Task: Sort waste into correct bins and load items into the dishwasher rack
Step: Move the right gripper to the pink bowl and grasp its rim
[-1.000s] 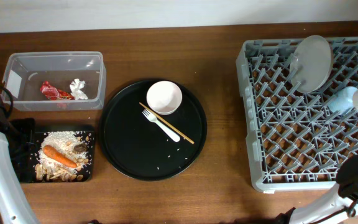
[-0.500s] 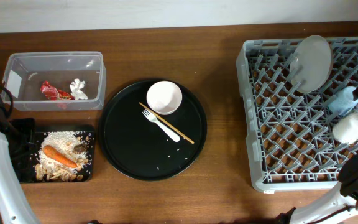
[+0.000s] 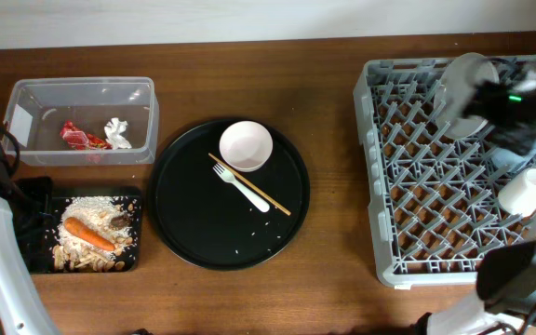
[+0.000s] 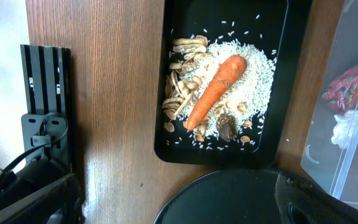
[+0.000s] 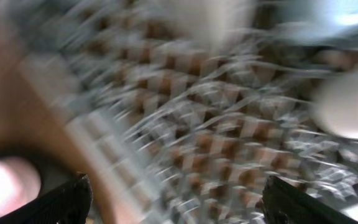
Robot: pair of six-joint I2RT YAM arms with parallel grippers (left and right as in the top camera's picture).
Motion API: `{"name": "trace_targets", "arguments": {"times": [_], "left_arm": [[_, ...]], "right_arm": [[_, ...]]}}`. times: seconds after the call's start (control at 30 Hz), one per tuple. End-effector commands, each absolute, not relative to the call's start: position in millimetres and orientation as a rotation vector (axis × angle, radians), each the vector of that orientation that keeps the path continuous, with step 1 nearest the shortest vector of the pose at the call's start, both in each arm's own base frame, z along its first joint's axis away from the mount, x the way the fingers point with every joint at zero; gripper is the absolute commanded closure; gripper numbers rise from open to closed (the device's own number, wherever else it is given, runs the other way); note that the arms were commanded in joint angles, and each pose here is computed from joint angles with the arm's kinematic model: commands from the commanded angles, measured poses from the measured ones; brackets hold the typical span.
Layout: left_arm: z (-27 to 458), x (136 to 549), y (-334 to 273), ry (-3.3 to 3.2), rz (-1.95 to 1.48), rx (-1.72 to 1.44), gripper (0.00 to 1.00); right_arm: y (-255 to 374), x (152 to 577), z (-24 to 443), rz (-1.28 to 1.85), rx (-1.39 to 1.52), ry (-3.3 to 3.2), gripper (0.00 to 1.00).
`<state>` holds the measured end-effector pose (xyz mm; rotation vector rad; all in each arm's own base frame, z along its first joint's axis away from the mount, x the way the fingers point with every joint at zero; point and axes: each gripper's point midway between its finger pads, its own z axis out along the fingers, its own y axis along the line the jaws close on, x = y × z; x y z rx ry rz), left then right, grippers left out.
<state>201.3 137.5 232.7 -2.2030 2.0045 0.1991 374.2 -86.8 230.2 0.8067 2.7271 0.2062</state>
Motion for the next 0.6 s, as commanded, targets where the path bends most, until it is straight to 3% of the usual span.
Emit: {"name": "trace_targets", "arguments": {"times": [0.0, 0.1, 0.2, 0.57], "left_arm": [[233, 199, 138, 1.983, 0.2, -2.217, 0.01], [233, 199, 138, 1.983, 0.2, -2.217, 0.01], [234, 199, 138, 1.982, 0.2, -2.217, 0.01], [233, 199, 138, 1.983, 0.201, -2.217, 0.01]], "right_arm": [[10, 389, 236, 0.296, 0.436, 2.787, 0.1], [78, 401, 233, 0.29, 0.172, 2.778, 0.1], [136, 411, 222, 0.208, -0.039, 2.738, 0.01], [321, 387, 102, 0.188, -0.702, 2.728, 0.01]]}}
